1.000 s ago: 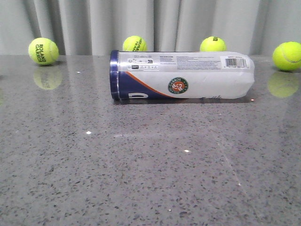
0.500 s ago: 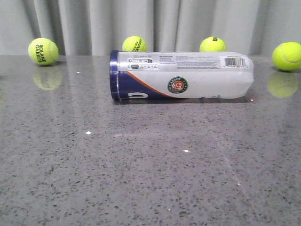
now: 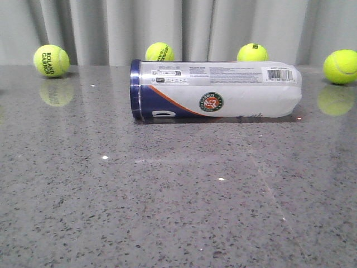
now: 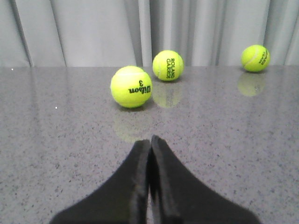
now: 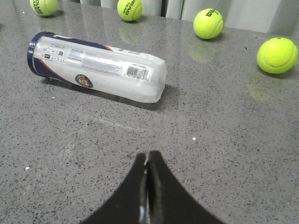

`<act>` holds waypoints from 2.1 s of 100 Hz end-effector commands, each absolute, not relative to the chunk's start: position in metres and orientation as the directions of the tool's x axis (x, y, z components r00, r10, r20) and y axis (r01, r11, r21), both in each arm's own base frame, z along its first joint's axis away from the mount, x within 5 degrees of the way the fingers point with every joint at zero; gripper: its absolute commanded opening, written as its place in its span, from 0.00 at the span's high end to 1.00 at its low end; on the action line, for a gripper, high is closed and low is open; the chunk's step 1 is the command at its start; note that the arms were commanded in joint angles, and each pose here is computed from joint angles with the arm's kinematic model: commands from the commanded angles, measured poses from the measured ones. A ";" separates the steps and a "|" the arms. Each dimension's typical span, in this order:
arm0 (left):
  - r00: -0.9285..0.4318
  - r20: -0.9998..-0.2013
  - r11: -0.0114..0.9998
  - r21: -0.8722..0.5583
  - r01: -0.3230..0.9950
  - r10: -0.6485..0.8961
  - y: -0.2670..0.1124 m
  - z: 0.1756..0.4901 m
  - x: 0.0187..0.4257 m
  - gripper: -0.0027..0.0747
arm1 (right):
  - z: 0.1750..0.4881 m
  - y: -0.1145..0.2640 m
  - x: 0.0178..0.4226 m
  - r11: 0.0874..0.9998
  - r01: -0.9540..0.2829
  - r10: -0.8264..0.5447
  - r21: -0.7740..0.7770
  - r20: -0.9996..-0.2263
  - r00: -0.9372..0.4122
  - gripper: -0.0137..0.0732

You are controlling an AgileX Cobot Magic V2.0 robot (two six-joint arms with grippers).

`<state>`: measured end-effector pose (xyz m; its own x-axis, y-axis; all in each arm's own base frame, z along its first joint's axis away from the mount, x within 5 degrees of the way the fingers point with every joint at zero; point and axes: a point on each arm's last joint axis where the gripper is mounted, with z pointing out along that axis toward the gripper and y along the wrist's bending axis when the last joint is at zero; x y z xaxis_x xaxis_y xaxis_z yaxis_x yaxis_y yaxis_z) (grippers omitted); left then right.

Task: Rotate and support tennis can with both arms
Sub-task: 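Raise the right gripper away from the can and hold still, then reach the left gripper to the can's navy cap end and grasp it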

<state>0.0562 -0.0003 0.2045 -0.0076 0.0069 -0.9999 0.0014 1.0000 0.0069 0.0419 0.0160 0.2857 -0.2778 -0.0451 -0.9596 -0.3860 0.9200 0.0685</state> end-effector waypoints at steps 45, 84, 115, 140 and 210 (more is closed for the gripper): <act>0.210 -0.977 1.000 -0.023 0.003 -0.023 0.000 0.275 0.049 0.99 | 0.300 0.017 0.044 0.919 -0.390 -0.012 0.065 -0.982 -0.190 0.92; -0.045 -0.999 1.000 -0.021 0.017 -0.020 -0.002 0.342 0.087 0.99 | 0.300 0.017 0.044 0.919 -0.390 -0.012 0.065 -0.982 -0.190 0.92; -0.249 -0.968 0.999 0.008 0.053 0.021 -0.004 0.359 0.140 0.38 | 0.300 0.017 0.044 0.919 -0.390 -0.012 0.065 -0.982 -0.190 0.92; -0.381 -0.914 0.977 -0.190 0.093 -0.141 -0.014 0.361 0.176 0.29 | 0.300 0.017 0.044 0.919 -0.390 -0.012 0.065 -0.982 -0.190 0.92; -0.758 -0.637 0.583 -0.672 0.457 -0.139 -0.072 0.338 0.287 0.29 | 0.300 0.017 0.044 0.919 -0.390 -0.012 0.065 -0.982 -0.190 0.92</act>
